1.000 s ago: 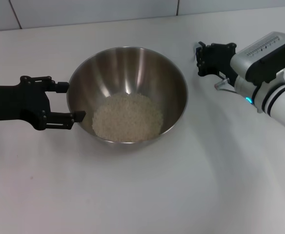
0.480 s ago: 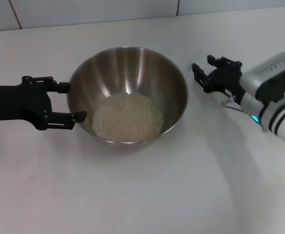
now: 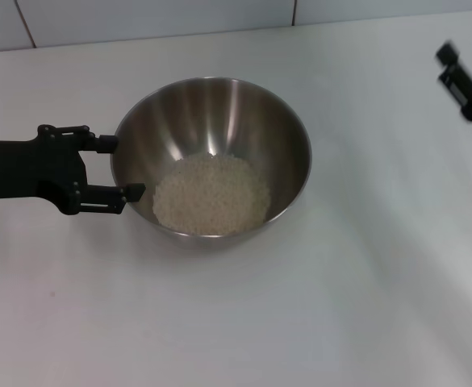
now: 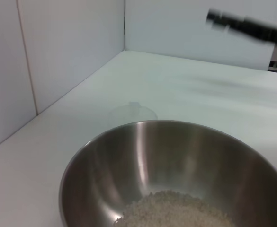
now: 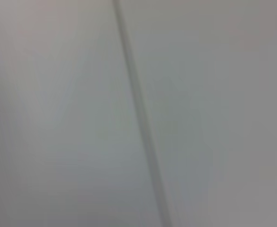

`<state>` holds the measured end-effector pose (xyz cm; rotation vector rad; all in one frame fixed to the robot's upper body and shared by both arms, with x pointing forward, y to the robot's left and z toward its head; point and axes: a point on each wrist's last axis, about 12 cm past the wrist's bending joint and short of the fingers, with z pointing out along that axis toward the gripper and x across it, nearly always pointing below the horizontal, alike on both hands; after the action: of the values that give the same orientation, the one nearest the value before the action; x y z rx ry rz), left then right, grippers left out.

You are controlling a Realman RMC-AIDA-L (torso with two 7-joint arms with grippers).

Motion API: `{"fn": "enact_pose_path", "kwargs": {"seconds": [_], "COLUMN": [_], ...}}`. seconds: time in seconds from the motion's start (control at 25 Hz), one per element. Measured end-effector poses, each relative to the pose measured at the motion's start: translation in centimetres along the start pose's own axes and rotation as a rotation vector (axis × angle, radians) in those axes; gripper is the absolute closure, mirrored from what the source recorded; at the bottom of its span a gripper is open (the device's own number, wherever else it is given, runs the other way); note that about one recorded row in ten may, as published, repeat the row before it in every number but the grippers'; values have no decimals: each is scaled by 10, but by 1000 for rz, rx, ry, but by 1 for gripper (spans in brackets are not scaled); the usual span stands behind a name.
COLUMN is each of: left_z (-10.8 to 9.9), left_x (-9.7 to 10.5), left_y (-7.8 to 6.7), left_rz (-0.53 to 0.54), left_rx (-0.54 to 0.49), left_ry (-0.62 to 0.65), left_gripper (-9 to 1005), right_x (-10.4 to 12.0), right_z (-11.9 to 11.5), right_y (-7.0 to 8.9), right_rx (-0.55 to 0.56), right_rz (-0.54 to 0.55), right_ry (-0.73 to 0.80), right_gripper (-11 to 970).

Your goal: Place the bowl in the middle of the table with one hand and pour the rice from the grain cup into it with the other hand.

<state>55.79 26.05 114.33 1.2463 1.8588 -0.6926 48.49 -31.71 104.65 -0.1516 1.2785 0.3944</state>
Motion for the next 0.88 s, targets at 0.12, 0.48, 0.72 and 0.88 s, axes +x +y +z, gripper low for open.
{"fn": "enact_pose_path", "kwargs": {"seconds": [0.12, 0.48, 0.72, 0.88], "left_z": [0, 3, 5, 5], "left_x": [0, 1, 0, 0], "left_y": [0, -2, -3, -3], "left_rz": [3, -1, 7, 6], "left_rx": [0, 12, 20, 21], "left_ry": [-1, -3, 5, 2], "left_gripper": [161, 161, 161, 161], "right_x": [-13, -43, -59, -62], "right_z": [12, 80, 101, 105], "right_y": [1, 17, 30, 31], "right_rx": [-178, -723, -766, -761], "right_rz": [-4, -94, -129, -139], "right_ry": [-2, 493, 681, 728], "right_gripper": [201, 199, 199, 200]}}
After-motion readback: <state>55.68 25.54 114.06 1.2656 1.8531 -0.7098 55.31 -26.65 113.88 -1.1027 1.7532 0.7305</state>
